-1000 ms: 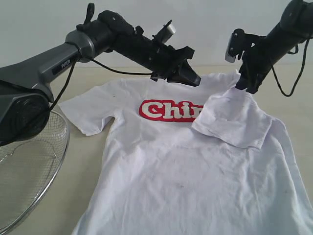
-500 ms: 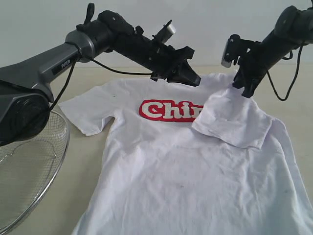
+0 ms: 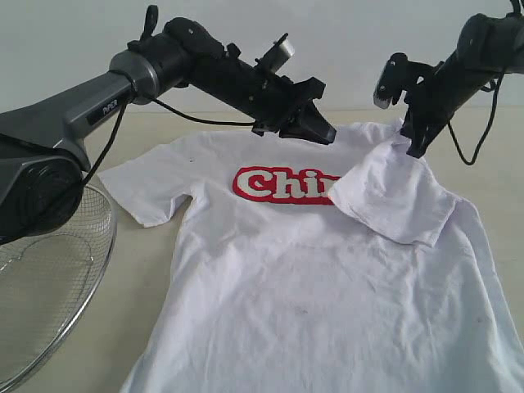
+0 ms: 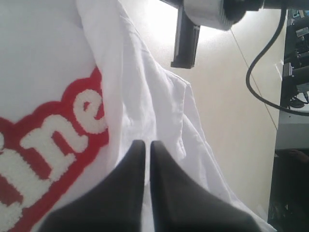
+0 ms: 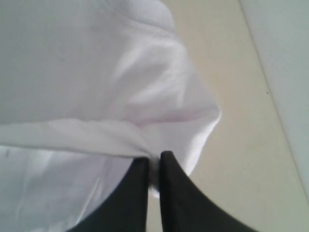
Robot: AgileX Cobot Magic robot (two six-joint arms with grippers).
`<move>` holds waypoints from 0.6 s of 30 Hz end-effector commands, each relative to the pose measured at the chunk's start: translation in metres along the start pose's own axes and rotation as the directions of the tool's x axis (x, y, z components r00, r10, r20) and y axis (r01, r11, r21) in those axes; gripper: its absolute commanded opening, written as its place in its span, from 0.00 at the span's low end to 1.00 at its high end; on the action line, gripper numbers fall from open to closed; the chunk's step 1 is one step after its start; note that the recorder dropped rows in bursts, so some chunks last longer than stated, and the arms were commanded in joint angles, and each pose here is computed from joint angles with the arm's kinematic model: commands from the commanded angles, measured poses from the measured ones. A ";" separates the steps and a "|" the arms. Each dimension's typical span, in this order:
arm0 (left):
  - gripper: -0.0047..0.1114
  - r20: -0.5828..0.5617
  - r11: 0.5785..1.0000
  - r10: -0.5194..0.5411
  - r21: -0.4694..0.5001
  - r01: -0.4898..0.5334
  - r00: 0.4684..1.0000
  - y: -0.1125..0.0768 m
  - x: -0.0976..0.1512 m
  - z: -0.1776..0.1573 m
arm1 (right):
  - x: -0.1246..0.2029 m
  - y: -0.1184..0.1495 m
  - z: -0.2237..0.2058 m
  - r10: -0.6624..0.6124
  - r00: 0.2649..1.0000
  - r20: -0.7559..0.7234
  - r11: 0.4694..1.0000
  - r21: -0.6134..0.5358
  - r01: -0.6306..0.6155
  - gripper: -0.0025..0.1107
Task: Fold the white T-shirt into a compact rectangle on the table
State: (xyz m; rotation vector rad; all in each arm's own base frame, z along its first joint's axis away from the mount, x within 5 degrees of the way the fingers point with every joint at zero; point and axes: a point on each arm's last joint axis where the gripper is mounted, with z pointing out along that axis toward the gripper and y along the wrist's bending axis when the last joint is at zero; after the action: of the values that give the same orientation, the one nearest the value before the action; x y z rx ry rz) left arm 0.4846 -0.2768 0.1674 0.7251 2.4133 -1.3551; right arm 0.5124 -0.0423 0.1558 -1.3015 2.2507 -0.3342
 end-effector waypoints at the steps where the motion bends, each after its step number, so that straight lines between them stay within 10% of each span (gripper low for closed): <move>1: 0.08 0.004 1.000 0.012 0.007 -0.012 1.000 -0.010 -0.003 -0.004 | 0.003 -0.008 -0.003 0.022 1.000 0.001 0.999 0.049 -0.022 0.02; 18: 0.08 0.004 1.000 0.012 0.007 -0.012 1.000 -0.010 -0.003 -0.004 | 0.009 -0.017 -0.005 0.024 0.999 -0.046 0.989 0.148 -0.017 0.02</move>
State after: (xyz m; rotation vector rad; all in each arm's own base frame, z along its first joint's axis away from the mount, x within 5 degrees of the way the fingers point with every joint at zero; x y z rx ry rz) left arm 0.4846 -0.2768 0.1674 0.7251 2.4133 -1.3551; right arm 0.5180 -0.0521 0.1599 -1.2226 2.2377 -0.4726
